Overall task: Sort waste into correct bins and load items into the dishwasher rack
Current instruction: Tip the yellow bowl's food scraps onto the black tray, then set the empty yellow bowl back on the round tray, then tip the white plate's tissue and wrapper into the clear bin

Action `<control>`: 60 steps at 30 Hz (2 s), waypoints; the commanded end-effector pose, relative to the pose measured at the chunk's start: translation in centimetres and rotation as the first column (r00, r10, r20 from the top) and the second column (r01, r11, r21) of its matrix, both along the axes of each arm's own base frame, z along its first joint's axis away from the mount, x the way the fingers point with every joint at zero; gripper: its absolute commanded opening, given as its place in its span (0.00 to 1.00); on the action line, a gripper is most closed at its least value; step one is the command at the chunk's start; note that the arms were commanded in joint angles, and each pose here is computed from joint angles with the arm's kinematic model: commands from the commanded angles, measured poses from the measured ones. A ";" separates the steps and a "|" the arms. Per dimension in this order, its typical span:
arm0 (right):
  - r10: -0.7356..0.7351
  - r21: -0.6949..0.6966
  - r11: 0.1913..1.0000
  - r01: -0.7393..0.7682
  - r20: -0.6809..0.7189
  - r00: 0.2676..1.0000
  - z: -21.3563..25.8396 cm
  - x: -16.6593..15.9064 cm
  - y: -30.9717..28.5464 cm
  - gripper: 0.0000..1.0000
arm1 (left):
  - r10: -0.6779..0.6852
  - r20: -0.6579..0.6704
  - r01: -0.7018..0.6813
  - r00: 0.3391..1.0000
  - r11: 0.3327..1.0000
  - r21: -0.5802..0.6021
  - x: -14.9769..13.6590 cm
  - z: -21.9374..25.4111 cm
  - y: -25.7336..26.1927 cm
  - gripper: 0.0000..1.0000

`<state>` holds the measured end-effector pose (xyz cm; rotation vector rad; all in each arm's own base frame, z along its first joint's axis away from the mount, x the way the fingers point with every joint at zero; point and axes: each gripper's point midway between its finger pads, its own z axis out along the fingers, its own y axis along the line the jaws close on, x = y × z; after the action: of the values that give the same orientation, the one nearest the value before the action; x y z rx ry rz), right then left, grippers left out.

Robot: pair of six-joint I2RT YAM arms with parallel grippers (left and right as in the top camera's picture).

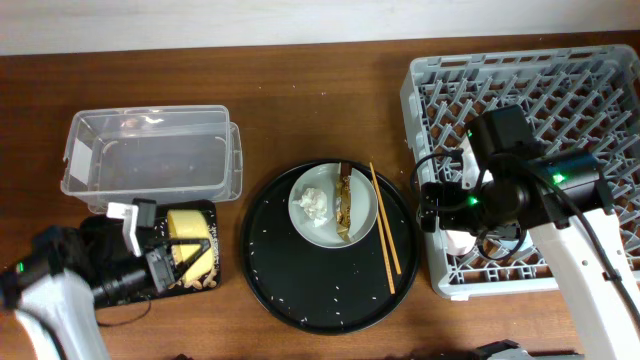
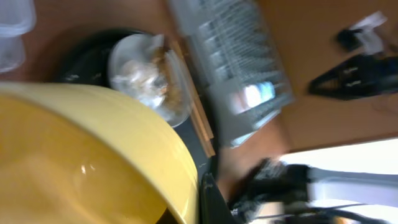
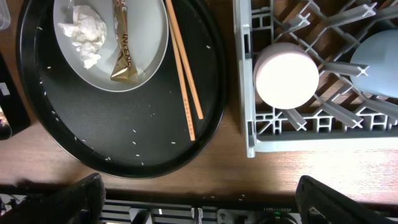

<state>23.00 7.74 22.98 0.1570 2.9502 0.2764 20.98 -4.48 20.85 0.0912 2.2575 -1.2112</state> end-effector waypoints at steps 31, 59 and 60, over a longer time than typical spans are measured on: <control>0.015 -0.004 1.000 -0.015 0.017 1.000 0.1 0.2 0.2 0.98 | -0.013 -0.329 0.279 0.944 0.564 0.777 3.1 -12.8 -17.6 0.69; 0.015 -0.007 1.000 -0.015 0.016 1.000 0.1 0.2 0.1 0.99 | 0.437 -0.029 -0.259 0.899 0.583 0.770 21.1 -3.8 -0.3 0.00; 0.015 -0.007 1.000 -0.015 0.018 1.000 0.1 0.3 0.1 1.00 | 0.489 -0.027 -0.296 0.872 0.570 0.767 21.5 -3.7 2.2 0.00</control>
<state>23.18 7.79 23.02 0.1547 2.9424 0.2787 41.53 -7.84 16.57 -0.1251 2.6822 -0.0479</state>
